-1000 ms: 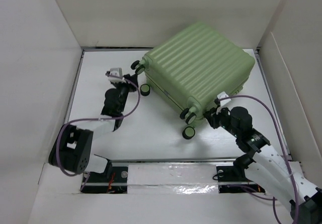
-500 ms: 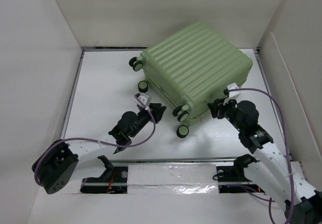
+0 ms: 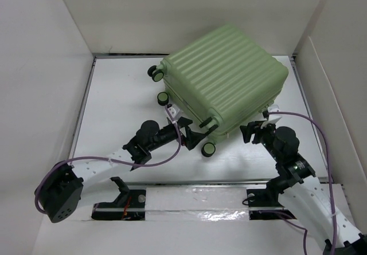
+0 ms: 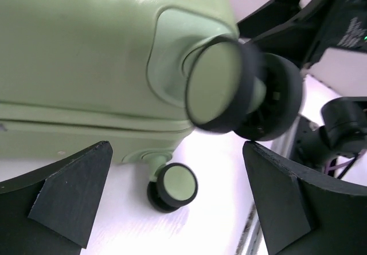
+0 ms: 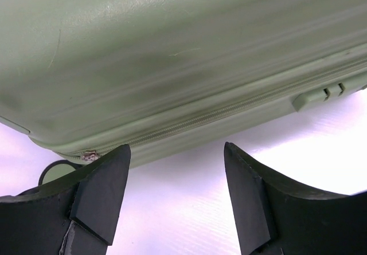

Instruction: Pack the luggage

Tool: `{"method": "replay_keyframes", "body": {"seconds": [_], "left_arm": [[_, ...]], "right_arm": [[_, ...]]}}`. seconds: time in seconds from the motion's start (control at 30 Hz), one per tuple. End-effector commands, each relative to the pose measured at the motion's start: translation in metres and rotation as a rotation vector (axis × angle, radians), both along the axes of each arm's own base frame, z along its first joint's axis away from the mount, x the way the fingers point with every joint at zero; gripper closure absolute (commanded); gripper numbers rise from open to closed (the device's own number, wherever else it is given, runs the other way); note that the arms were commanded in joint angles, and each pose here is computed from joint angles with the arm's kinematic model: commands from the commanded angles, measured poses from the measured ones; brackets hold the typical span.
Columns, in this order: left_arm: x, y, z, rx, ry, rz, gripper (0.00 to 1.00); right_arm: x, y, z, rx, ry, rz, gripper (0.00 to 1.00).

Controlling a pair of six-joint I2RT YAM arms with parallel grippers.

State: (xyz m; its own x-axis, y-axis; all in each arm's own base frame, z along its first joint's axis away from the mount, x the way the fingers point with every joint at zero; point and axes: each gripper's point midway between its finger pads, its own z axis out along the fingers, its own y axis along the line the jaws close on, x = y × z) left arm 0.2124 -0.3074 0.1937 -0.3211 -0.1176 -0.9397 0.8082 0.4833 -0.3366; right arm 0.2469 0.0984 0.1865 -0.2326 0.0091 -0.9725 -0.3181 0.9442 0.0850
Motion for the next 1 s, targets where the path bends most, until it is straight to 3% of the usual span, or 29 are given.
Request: {"method": "replay_keyframes", "body": {"seconds": [0.0,0.17,0.23,0.47,0.63,0.87,0.93,0.97], "left_arm": [[-0.01,-0.012,0.051,-0.13,-0.052,-0.072,0.01],[-0.005,0.018,0.076,-0.267,-0.069,-0.003,0.01],[-0.009,0.02,0.074,-0.263,-0.069,-0.027,0.03],[-0.026,-0.001,0.044,-0.206,0.018,-0.187,0.01],[-0.029,-0.021,0.062,-0.29,0.009,-0.284,0.01],[-0.026,-0.071,0.058,-0.274,0.038,-0.395,0.01],[-0.026,-0.079,0.067,-0.308,0.027,-0.42,0.06],[-0.024,-0.084,0.061,-0.305,0.054,-0.433,0.09]], "right_arm": [[0.001,0.001,-0.004,0.011,0.013,0.001,0.28],[-0.002,0.013,-0.011,0.025,0.014,0.072,0.29],[-0.003,0.015,-0.012,0.025,0.014,0.082,0.29],[-0.003,0.019,-0.008,0.026,-0.002,0.106,0.28],[-0.005,0.022,-0.012,0.028,0.006,0.124,0.28],[-0.006,0.02,-0.021,0.029,0.033,0.112,0.28],[-0.006,0.019,-0.022,0.039,0.037,0.102,0.29],[-0.006,0.018,-0.023,0.044,0.039,0.093,0.34]]}}
